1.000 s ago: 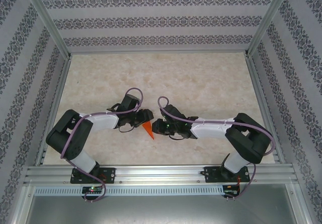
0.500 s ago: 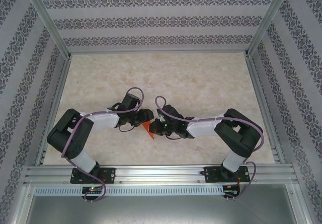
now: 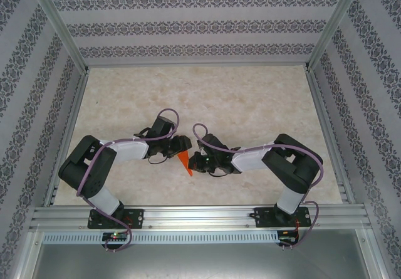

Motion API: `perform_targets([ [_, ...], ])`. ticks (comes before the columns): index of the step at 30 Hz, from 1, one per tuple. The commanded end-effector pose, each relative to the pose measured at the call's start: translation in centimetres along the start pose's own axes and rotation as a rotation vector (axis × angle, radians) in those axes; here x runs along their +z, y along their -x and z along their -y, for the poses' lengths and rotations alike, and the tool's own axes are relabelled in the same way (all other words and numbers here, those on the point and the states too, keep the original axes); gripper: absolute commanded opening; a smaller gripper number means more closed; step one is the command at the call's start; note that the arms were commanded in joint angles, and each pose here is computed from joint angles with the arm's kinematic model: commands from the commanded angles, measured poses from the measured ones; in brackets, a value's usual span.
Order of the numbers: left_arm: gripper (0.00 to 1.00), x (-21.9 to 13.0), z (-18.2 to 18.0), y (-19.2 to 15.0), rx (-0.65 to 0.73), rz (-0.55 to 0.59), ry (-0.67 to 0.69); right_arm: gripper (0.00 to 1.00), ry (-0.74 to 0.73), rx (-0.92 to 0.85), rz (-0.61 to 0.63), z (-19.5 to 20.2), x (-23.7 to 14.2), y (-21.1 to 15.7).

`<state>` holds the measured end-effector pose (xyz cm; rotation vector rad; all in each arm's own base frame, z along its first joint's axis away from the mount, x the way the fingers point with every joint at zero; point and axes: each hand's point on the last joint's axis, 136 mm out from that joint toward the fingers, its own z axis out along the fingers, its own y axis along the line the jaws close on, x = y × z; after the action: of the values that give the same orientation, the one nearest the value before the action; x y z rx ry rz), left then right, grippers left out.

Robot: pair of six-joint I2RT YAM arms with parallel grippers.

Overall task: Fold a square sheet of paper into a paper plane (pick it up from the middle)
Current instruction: Fold the wing for the fifth time at the center of the table.

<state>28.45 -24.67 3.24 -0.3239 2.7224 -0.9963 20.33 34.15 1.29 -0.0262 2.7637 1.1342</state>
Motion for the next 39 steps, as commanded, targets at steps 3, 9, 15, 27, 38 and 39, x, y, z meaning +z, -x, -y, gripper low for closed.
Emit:
perform_targets([
  [3, 0.56, 0.5, -2.3, -0.8, -0.015, -0.036, 0.082, 0.05, -0.100, 0.051, -0.057, 3.6, -0.3, -2.5],
  [9, 0.56, 0.5, -2.2, -0.9, -0.013, -0.039, 0.077, 0.06, -0.026, -0.014, 0.031, -0.8, -2.9, 0.2],
  [15, 0.56, 0.6, -2.2, -0.9, -0.012, -0.043, 0.075, 0.06, 0.074, -0.049, 0.062, -4.6, -3.8, 1.4],
  [27, 0.56, 0.7, -2.4, -1.0, -0.018, -0.052, 0.081, 0.06, 0.103, 0.043, 0.018, -3.3, -0.1, 1.0],
  [38, 0.56, 0.7, -2.7, -1.2, -0.014, -0.060, 0.092, 0.07, -0.028, 0.090, -0.106, 1.9, 0.9, -3.6],
  [39, 0.56, 0.7, -2.7, -1.2, -0.014, -0.059, 0.093, 0.07, -0.035, 0.087, -0.115, 2.0, 0.9, -3.9],
])
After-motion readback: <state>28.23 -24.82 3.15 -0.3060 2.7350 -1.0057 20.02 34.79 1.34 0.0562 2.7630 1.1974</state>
